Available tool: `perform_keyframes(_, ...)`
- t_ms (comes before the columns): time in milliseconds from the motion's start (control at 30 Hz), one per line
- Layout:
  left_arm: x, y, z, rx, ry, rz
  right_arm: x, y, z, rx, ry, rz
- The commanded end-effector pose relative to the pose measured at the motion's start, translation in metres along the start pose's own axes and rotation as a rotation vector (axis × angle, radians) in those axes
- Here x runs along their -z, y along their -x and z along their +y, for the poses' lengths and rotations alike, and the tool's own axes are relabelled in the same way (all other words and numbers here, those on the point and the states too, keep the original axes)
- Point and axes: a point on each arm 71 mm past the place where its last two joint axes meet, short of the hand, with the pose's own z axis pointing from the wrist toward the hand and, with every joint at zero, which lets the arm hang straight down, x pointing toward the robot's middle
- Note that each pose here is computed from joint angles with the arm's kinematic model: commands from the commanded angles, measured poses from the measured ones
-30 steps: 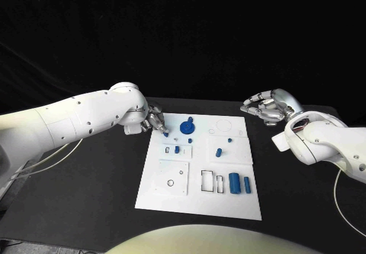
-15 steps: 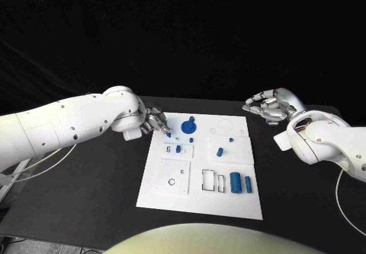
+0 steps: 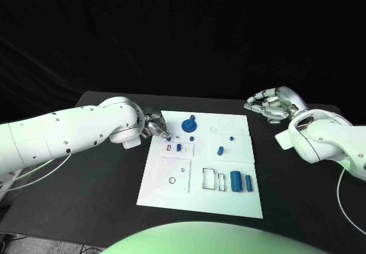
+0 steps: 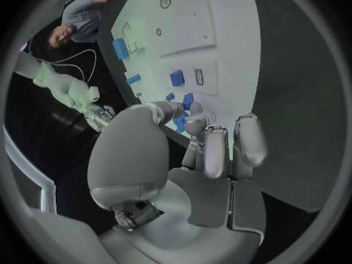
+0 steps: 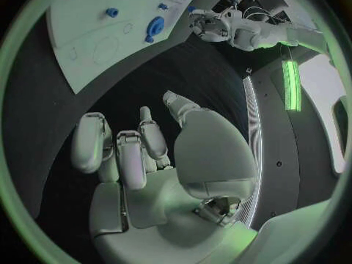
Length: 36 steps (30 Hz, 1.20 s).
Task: Assemble the parts on the task board
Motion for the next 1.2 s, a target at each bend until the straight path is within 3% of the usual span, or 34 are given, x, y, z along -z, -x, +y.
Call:
perform_keyframes(33, 0.0011, -0.001, -0.0026, -0.032, -0.029, -0.053, 0.0, 0.0, 0.0, 0.001, 0.009, 0.002)
perform_keyframes(633, 0.0008, -0.0171, 0.0014, -0.071, -0.023, 0.026, 0.0, 0.0, 0.0, 0.001, 0.008, 0.003)
perform_keyframes(1200, -0.0031, -0.0238, 0.0044, -0.09, -0.007, 0.058, 0.0, 0.0, 0.0, 0.001, 0.009, 0.003)
